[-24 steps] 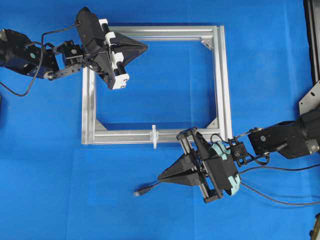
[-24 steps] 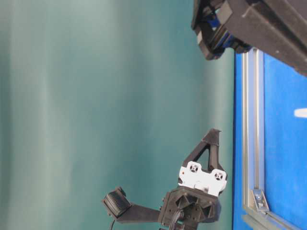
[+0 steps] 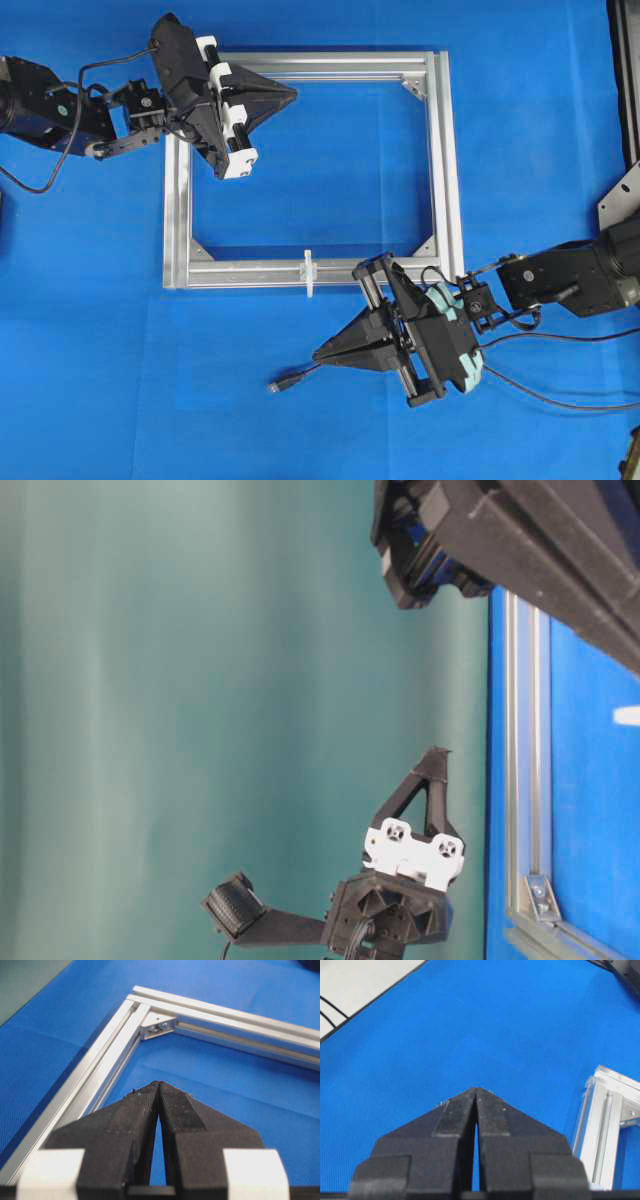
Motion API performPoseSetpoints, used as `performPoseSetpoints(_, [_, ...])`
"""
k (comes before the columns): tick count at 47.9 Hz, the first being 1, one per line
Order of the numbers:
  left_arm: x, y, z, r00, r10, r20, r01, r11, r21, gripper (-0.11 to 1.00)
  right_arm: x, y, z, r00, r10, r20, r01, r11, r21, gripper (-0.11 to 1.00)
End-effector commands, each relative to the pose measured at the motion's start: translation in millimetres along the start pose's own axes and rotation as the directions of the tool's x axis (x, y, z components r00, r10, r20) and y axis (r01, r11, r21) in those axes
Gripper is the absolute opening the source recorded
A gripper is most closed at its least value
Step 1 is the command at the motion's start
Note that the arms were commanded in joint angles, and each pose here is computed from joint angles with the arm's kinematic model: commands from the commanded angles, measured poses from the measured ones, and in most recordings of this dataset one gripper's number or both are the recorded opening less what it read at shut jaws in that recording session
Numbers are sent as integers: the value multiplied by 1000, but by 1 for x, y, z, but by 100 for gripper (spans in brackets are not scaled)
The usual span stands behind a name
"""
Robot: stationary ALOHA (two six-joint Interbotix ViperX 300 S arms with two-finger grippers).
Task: Insert the wire through the string loop located in the center.
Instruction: 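Open the right gripper above the black USB cable plug end, then lower the right gripper and close it on the USB cable near the plug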
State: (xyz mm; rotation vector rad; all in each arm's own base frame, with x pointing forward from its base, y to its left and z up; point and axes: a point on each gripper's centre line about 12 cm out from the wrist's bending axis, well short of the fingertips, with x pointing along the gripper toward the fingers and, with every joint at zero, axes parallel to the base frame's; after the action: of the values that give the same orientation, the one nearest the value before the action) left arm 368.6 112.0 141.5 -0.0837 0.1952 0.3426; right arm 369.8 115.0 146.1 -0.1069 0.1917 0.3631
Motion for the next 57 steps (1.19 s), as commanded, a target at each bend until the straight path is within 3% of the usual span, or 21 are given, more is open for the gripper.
performPoseSetpoints(1, [0,-2,16,999,-7,47,7,1000,3,0,0,-1,16,999,-2,43,2,1000,-3,-5])
performPoseSetpoints(7, [-1,-2,15,999,-7,46,7,1000,4,0,0,-1,14,1000,-2,24,2,1000,4,-4])
performPoseSetpoints(12, [-1,-2,15,999,-7,46,7,1000,4,0,1,-1,14,1000,0,23,0,1000,12,7])
performPoseSetpoints(17, [-2,-2,14,999,-6,43,6,1000,3,0,1,0,12,1000,0,8,0,1000,25,30])
performPoseSetpoints(25, [-3,-2,13,999,-7,38,7,1000,5,0,4,-1,12,1000,-3,-20,4,1000,30,78])
performPoseSetpoints(27, [-3,-2,13,999,-7,38,7,1000,5,0,5,0,11,1000,-1,-23,2,1000,30,85])
performPoseSetpoints(33, [-3,-2,13,999,-7,38,7,1000,5,0,6,0,10,1000,0,-28,1,1000,29,73])
performPoseSetpoints(41, [-3,-2,13,999,-7,38,7,1000,5,0,10,4,-4,998,9,-60,-6,999,45,75])
performPoseSetpoints(57, [-4,-1,12,999,-7,37,6,1000,5,0,32,8,-44,992,19,-128,-2,991,130,75])
